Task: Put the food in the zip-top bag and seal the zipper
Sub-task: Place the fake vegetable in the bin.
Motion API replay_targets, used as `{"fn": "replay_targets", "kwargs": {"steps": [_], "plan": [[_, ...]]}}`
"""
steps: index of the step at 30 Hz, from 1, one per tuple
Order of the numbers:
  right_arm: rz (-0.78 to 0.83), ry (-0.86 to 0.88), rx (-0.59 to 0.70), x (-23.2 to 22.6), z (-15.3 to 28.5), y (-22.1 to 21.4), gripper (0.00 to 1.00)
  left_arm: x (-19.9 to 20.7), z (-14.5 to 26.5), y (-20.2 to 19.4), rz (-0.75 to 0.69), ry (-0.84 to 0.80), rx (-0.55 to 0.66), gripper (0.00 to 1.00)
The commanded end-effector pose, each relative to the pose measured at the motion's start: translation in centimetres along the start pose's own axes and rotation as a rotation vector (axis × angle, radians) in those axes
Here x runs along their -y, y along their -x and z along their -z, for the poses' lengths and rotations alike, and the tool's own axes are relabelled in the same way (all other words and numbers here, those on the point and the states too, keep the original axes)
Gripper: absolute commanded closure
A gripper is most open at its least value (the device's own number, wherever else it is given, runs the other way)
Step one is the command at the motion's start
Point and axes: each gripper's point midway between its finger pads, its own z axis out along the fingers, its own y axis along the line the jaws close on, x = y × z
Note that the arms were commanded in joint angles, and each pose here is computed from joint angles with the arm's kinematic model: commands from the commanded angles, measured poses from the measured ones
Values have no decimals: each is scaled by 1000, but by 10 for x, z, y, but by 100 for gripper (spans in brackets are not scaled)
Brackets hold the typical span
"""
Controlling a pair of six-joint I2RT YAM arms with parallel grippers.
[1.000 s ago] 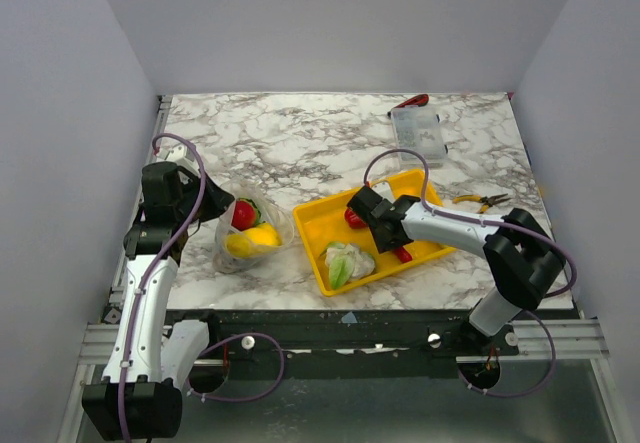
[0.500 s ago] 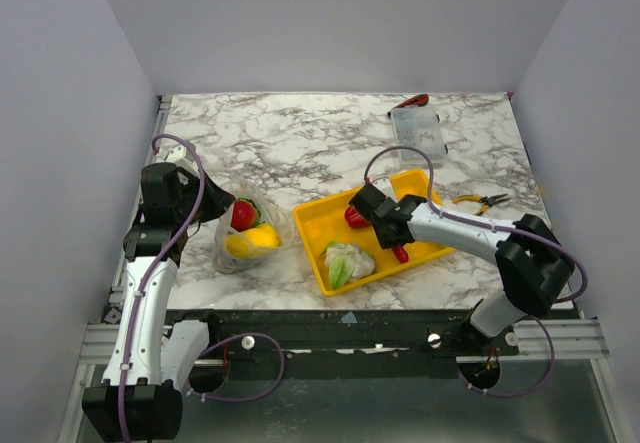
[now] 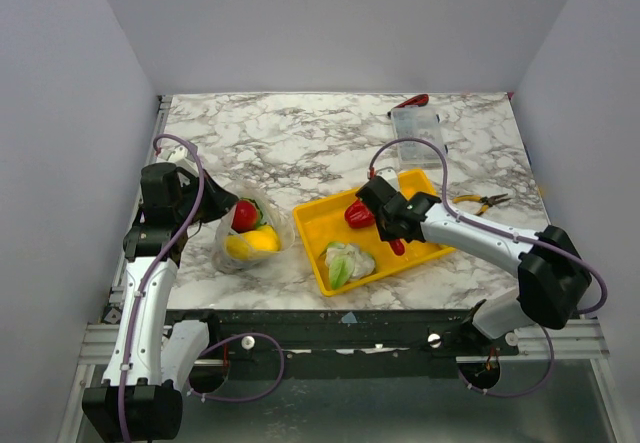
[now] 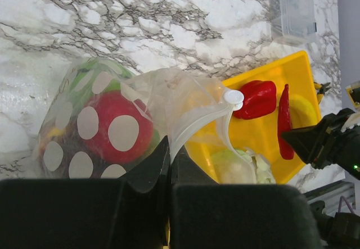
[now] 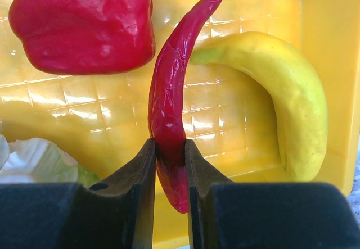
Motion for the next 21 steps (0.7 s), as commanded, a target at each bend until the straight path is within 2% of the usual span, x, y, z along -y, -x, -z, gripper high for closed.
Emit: {"fn": "replay_targets", "kwargs": {"steps": [1, 6, 12, 17, 21], "plan": [[6, 12, -28, -4, -7, -7, 78, 19, 9, 7, -6, -76, 16, 100], [2, 30, -29, -8, -5, -3, 62, 29, 12, 8, -2, -116, 3, 100], [-14, 56, -4, -12, -1, 5, 60, 38, 14, 6, 8, -162, -27, 100], [-21, 5, -35, -1, -15, -9, 55, 42, 16, 4, -1, -184, -47, 100], [-36, 68, -47, -10, -17, -13, 53, 44, 16, 3, -11, -198, -56, 100]]}}
